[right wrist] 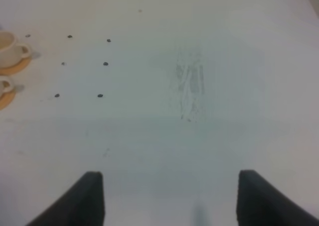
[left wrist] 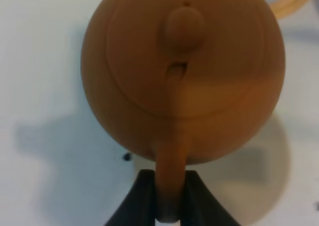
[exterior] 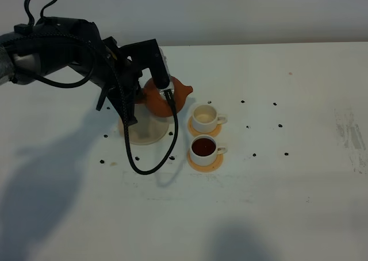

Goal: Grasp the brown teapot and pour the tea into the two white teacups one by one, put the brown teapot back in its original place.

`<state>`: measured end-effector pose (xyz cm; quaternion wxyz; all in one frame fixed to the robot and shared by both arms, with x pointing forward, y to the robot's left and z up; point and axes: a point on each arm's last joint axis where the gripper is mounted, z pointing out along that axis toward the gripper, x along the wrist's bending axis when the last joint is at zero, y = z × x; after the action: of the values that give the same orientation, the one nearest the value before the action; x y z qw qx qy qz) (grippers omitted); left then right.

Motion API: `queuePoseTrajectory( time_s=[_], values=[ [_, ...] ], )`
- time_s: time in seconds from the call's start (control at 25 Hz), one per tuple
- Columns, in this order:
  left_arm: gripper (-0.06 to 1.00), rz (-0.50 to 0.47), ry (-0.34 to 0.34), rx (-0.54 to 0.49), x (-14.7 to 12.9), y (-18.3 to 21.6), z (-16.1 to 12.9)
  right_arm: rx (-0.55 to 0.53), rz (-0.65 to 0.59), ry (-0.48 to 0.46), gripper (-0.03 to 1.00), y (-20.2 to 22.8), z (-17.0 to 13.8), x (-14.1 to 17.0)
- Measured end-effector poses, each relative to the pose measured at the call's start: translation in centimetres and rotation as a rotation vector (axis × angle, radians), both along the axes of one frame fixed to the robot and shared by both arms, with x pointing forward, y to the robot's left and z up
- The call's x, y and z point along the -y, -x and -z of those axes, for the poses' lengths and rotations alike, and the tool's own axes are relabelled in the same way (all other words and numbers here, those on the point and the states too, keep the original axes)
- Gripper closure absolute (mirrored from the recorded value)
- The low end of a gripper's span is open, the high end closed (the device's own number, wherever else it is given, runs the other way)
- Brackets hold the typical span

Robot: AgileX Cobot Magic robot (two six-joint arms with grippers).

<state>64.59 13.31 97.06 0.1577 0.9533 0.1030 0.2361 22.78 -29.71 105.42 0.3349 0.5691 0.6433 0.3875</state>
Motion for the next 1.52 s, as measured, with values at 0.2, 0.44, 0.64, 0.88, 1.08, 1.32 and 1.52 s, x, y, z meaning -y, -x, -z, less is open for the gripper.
queuePoseTrajectory(
  time_s=[0.2,0.44,0.64,0.88,1.08,1.32,1.52],
  values=[
    [0.86,0.054,-0.034,0.042,0.1,-0.2,-0.1,0.0,0.0,0.0,0.42,0.0,0.0,0.0],
    [0.86,0.101,-0.042,0.101,0.9,-0.2,-0.4,0.0,0.0,0.0,0.42,0.0,0.0,0.0],
    [0.86,0.147,-0.054,0.131,1.6,-0.1,-0.5,0.0,0.0,0.0,0.42,0.0,0.0,0.0],
    [0.86,0.157,-0.062,0.145,1.8,-0.3,0.1,0.0,0.0,0.0,0.42,0.0,0.0,0.0],
    [0.86,0.198,-0.12,0.144,1.9,-0.4,1.2,0.0,0.0,0.0,0.42,0.0,0.0,0.0],
    [0.86,0.22,-0.138,0.204,2.1,-0.8,1.1,0.0,0.0,0.0,0.42,0.0,0.0,0.0],
    [0.86,0.237,-0.157,0.236,2.1,-1.0,0.9,0.0,0.0,0.0,0.42,0.0,0.0,0.0]
  ],
)
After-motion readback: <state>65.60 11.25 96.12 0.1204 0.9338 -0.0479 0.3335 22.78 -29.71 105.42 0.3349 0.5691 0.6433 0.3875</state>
